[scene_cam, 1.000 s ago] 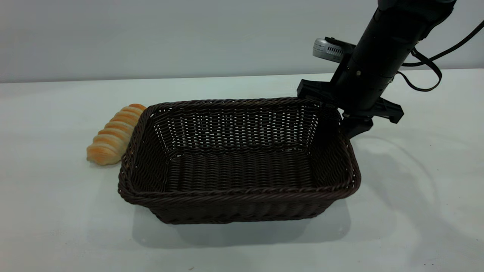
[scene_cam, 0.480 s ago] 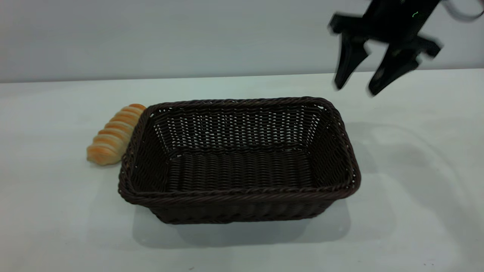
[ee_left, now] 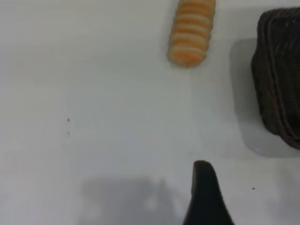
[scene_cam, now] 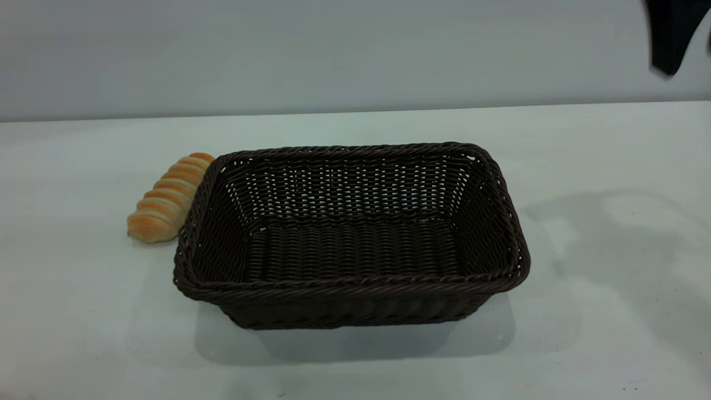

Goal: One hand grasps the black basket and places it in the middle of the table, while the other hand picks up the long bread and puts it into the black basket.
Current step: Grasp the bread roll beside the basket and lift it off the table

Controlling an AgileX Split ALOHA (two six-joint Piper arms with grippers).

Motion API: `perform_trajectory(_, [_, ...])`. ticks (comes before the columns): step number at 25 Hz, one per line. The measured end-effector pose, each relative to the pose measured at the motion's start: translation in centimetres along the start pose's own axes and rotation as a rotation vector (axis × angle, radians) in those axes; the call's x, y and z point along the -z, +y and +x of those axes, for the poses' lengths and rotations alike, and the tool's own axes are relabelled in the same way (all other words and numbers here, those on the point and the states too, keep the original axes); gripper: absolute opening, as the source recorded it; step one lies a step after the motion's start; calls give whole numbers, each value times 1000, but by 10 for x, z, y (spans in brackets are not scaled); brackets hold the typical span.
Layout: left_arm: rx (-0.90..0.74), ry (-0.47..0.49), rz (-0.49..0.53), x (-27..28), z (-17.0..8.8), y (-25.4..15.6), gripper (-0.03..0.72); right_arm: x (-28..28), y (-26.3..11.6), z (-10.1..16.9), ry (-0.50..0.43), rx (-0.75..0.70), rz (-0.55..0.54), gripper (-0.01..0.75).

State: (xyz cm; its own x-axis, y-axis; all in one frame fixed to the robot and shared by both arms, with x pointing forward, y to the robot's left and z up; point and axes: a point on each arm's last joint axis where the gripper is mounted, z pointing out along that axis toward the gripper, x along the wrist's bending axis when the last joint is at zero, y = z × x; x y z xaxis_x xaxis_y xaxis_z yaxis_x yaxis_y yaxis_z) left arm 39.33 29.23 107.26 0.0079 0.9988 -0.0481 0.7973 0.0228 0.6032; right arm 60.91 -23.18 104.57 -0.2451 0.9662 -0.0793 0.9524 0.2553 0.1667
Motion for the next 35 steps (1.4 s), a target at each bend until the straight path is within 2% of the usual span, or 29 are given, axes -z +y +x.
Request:
perform_trajectory(7, [-31, 7, 133, -52, -2, 41, 522, 83, -39, 0, 19, -33, -191, 541])
perform_trajectory(12, [-110, 4, 179, -103, -2, 51, 522, 106, -93, 3, 37, -40, -221, 536])
perform_trajectory(19, [-231, 4, 83, -187, -1, 58, 513, 119, -147, 8, 62, -44, -262, 505])
perform_trajectory(22, [-303, 2, 67, -220, -1, 52, 496, 125, -156, 9, 61, -41, -288, 499])
perform_trajectory(30, [-620, -36, 124, -289, -8, 16, 451, 127, -158, 9, 62, -33, -297, 496])
perform_trajectory(35, [-658, -39, 74, -311, -10, 22, 434, 127, -158, 9, 64, -32, -297, 496])
